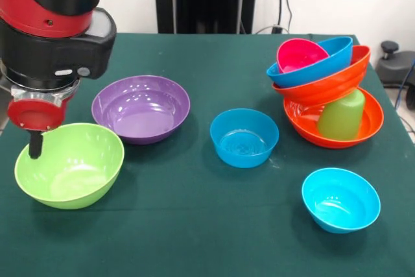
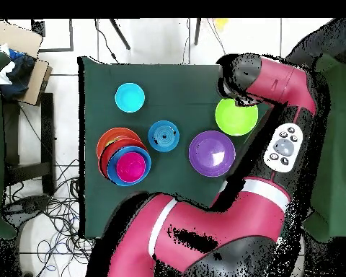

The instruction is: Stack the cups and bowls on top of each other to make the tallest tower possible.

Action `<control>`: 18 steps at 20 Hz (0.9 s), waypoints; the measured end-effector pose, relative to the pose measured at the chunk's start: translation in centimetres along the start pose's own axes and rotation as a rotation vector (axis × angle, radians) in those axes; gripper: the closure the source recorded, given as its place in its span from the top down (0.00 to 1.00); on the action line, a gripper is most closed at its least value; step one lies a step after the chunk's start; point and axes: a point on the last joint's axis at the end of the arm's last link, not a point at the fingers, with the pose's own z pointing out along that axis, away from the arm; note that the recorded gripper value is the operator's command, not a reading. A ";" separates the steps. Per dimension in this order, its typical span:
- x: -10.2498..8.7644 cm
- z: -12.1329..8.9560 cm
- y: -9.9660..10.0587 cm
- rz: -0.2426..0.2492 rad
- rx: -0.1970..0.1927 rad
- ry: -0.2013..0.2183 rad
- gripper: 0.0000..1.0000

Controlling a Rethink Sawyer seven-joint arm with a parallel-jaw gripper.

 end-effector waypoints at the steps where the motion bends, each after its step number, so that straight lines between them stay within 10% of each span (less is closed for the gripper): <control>1: 0.0 -0.1 0.0 -0.001 -0.006 0.007 1.00; 18: -10.4 -3.5 -6.2 -0.122 -0.149 0.018 1.00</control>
